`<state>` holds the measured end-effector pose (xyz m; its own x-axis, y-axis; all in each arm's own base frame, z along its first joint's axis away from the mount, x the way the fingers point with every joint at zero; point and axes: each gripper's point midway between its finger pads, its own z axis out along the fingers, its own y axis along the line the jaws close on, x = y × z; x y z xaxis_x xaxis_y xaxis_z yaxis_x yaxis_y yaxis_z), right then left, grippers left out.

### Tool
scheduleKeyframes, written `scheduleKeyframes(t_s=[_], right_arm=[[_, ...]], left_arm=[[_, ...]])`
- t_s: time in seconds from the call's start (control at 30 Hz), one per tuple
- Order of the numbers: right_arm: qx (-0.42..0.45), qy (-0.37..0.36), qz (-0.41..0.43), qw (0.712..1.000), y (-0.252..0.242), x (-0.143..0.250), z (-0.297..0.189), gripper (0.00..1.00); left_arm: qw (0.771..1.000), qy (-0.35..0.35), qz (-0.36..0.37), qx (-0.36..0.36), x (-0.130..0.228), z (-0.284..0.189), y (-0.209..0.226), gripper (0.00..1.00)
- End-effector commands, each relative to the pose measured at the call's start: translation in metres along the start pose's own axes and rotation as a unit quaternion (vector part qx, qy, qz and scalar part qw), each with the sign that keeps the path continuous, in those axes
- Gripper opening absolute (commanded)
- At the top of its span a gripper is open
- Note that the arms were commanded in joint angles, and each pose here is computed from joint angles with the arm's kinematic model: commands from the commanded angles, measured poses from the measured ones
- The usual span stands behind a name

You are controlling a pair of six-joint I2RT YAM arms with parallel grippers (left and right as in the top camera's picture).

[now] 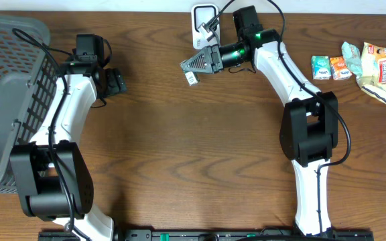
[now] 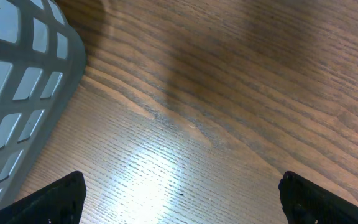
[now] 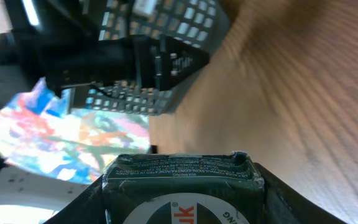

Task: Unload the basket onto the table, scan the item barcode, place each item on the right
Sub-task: 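Hold the Zam-Buk tin up in front of the scanner window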

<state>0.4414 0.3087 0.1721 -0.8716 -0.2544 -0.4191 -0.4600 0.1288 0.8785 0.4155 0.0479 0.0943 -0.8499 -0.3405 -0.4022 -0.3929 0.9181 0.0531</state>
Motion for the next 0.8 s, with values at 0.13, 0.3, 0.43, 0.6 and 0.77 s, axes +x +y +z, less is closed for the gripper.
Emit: scheduleKeyframes(t_s=[0.13, 0.3, 0.43, 0.6, 0.77], right_arm=[[0.031, -0.024, -0.021, 0.999, -0.011, -0.016, -0.015, 0.56], [0.037, -0.045, -0.044, 0.997, -0.016, -0.027, -0.032, 0.56], [0.042, -0.065, -0.083, 0.994, -0.018, -0.040, -0.044, 0.55], [0.041, -0.078, -0.110, 0.990, -0.017, -0.049, -0.052, 0.55], [0.041, -0.081, -0.124, 0.988, -0.015, -0.052, -0.051, 0.55]], left_arm=[[1.000, 0.002, 0.007, -0.003, 0.002, 0.001, 0.001, 0.98], [1.000, 0.002, 0.007, -0.004, 0.002, 0.001, 0.001, 0.97], [1.000, 0.002, 0.007, -0.004, 0.002, 0.001, 0.001, 0.97], [1.000, 0.002, 0.007, -0.003, 0.002, 0.001, 0.001, 0.97], [1.000, 0.002, 0.007, -0.004, 0.002, 0.001, 0.001, 0.98]])
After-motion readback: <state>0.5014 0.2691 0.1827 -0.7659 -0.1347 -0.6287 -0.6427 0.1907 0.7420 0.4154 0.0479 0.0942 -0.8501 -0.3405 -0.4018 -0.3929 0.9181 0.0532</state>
